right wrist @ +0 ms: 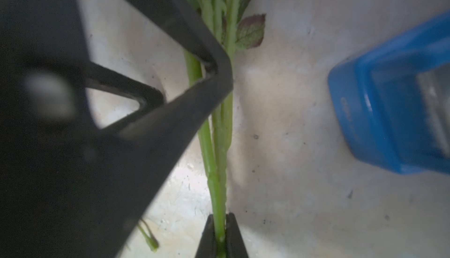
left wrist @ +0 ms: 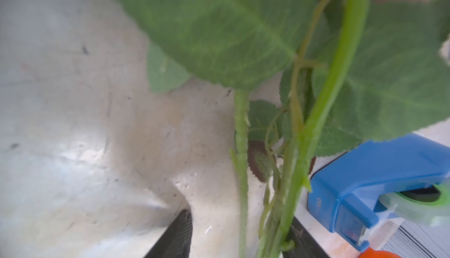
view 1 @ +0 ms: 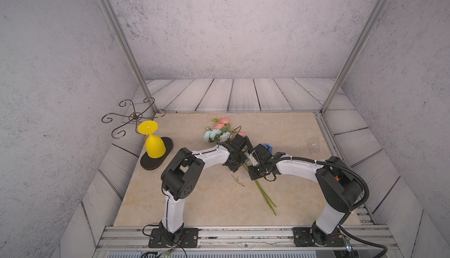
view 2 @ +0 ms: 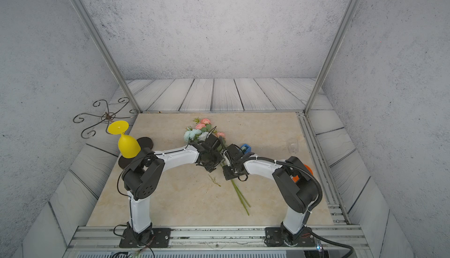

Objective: Wrap bouquets with tape
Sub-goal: Gather the flowers at the center of the board.

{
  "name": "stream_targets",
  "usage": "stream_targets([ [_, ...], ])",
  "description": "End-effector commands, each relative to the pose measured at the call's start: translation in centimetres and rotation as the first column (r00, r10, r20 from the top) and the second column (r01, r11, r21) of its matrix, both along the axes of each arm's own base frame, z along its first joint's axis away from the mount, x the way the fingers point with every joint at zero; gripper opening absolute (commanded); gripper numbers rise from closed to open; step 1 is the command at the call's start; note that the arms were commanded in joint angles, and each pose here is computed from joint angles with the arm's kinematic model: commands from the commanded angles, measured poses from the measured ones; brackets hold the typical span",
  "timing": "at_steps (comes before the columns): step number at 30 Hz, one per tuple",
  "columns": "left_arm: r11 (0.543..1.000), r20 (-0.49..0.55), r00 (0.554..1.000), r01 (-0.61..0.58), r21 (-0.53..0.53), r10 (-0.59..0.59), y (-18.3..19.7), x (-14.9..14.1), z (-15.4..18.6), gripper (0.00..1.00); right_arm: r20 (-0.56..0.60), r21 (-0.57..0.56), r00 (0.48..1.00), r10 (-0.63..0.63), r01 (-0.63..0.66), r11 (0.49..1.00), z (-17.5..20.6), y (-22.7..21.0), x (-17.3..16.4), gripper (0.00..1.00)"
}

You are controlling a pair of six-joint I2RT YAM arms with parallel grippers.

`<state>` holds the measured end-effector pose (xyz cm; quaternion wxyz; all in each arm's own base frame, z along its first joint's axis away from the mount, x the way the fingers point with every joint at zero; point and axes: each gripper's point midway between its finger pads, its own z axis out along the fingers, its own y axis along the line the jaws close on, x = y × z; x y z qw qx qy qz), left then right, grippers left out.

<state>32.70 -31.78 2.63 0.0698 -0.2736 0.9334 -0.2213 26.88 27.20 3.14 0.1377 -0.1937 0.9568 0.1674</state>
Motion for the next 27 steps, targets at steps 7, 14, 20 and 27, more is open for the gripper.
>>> stream_targets([
  [7,0.993,-0.02,0.999,-0.044,-0.107,0.042,-0.7,-1.1,-4.5,0.62,-0.137,0.019,0.989,0.062,-0.06,0.998,-0.5,-0.5,-3.3,0.0],
  [14,0.997,-0.161,0.985,-0.05,0.055,0.058,2.2,-4.1,-7.4,0.55,-0.132,-0.016,0.989,0.058,-0.061,0.998,-1.3,-1.5,-2.8,0.0],
  [20,0.993,-0.183,0.981,-0.041,0.113,0.062,3.0,-4.4,-7.3,0.45,-0.11,-0.079,0.991,0.08,-0.089,0.993,-2.5,-1.9,-1.8,0.06],
  [27,0.986,-0.224,0.973,-0.02,0.164,0.057,3.7,-5.1,-8.5,0.22,-0.075,-0.09,0.996,0.037,-0.044,0.995,-3.2,-2.3,-1.2,0.19],
])
